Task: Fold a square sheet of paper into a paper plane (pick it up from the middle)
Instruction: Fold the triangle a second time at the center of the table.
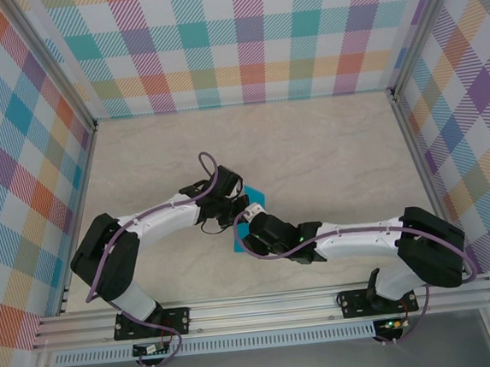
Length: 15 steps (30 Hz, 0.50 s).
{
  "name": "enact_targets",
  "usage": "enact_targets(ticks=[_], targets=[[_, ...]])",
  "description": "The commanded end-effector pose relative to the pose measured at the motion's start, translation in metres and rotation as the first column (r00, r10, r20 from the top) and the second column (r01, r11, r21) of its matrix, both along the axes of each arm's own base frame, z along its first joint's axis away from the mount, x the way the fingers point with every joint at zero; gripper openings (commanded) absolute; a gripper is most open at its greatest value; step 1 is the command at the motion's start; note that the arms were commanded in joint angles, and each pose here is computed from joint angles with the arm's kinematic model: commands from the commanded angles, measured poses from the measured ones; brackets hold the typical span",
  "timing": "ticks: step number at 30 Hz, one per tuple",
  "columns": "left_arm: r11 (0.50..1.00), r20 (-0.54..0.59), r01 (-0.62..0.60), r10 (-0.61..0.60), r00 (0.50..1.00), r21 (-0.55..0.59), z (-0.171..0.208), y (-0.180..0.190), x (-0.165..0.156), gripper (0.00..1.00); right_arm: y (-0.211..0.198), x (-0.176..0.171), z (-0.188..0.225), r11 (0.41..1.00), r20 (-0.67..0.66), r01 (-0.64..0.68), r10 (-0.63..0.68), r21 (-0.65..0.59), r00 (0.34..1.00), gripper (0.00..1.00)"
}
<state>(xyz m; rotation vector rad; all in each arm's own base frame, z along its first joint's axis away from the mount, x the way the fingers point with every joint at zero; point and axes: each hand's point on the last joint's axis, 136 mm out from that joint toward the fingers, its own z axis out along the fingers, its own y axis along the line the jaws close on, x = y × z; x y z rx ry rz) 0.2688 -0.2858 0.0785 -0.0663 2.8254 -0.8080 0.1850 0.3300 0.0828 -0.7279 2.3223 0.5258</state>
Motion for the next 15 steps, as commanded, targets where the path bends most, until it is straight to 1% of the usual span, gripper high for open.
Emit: enact_targets(ticks=[1, 4, 15], targets=[[1.0, 0.015, -0.01, 0.01, 1.0, -0.018, 0.0081, -0.0022, 0.0011, 0.0, -0.0007, -0.0032, 0.0057, 1.0, 0.0, -0.011, 0.011, -0.004, 1.0, 0.27], [1.0, 0.012, -0.011, 0.011, 1.0, -0.014, 0.0073, -0.0019, 0.001, 0.0, -0.0031, -0.0046, 0.0052, 1.0, -0.003, -0.011, 0.011, -0.005, 1.0, 0.26], [1.0, 0.013, -0.012, 0.013, 1.0, -0.017, 0.0075, -0.0027, 0.0019, 0.0, -0.0068, -0.008, 0.006, 1.0, -0.013, -0.017, 0.017, -0.011, 1.0, 0.3]])
